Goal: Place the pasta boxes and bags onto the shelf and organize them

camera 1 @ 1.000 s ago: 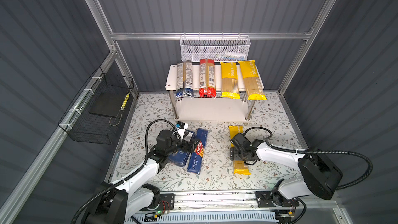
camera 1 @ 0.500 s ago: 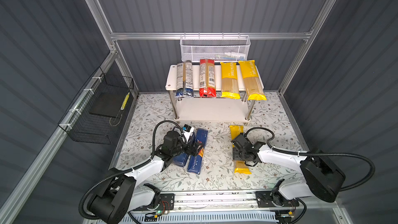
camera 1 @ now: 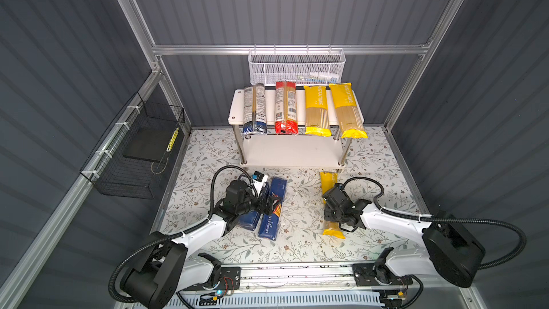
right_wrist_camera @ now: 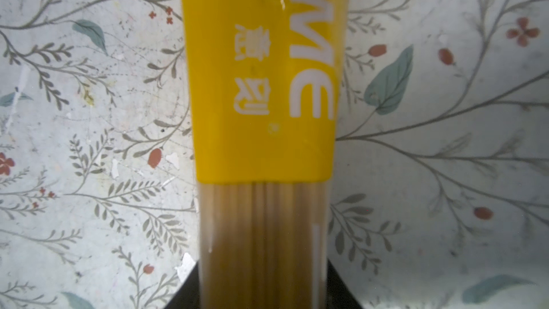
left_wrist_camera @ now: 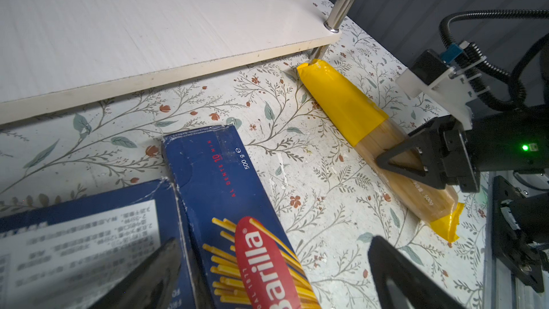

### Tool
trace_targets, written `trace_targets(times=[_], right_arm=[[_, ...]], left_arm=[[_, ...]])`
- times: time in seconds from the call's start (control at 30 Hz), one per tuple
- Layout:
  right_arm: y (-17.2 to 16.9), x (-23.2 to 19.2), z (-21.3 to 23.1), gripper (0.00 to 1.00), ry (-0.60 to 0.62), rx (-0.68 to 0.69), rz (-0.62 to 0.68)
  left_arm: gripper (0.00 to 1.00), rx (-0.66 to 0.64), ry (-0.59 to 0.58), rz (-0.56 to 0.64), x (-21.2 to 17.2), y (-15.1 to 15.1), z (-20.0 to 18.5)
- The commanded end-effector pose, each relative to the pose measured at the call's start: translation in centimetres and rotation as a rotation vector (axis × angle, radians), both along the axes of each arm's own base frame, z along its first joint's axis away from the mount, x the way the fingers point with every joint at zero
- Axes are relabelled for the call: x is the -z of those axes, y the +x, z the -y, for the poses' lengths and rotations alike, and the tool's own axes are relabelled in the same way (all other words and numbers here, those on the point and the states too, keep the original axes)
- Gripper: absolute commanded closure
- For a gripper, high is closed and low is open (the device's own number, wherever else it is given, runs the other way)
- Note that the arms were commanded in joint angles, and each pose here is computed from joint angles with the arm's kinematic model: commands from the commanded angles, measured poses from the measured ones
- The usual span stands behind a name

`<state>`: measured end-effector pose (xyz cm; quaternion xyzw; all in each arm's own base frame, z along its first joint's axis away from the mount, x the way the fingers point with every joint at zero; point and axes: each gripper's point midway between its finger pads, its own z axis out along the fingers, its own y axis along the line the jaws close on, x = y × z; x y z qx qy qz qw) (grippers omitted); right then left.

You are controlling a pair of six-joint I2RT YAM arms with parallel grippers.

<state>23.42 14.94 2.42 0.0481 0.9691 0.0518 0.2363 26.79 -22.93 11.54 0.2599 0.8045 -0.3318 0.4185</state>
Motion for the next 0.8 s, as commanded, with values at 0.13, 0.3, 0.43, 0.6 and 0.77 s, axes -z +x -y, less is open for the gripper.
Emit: trace_targets(times=[0.13,0.3,0.43,0.6,0.77], right_arm=[[-0.4,-1.3,0.6,0.68,-0.008,-0.004,0.028],[0.5,-4.1,0.2,0.73,0.025,-0.021,0.11],[1.2,-6.2,0.0,0.77,0.045,-0.031,0.168],[1.9,-9.3,-0.2,0.79,0.078,-0.045,0.262],[3.0,-11.1,-0.4,0.79,0.057,-0.055,0.298]], left_arm=[[0.01,0.007,0.008,0.041,-1.0,0.6,0.4],[0.01,0.002,0.011,0.041,-1.0,0.6,0.3],[0.01,0.001,0.014,0.041,-0.9,0.6,0.2],[0.01,0.001,0.014,0.041,-0.9,0.7,0.3],[0.01,0.001,0.016,0.041,-0.9,0.7,0.3]])
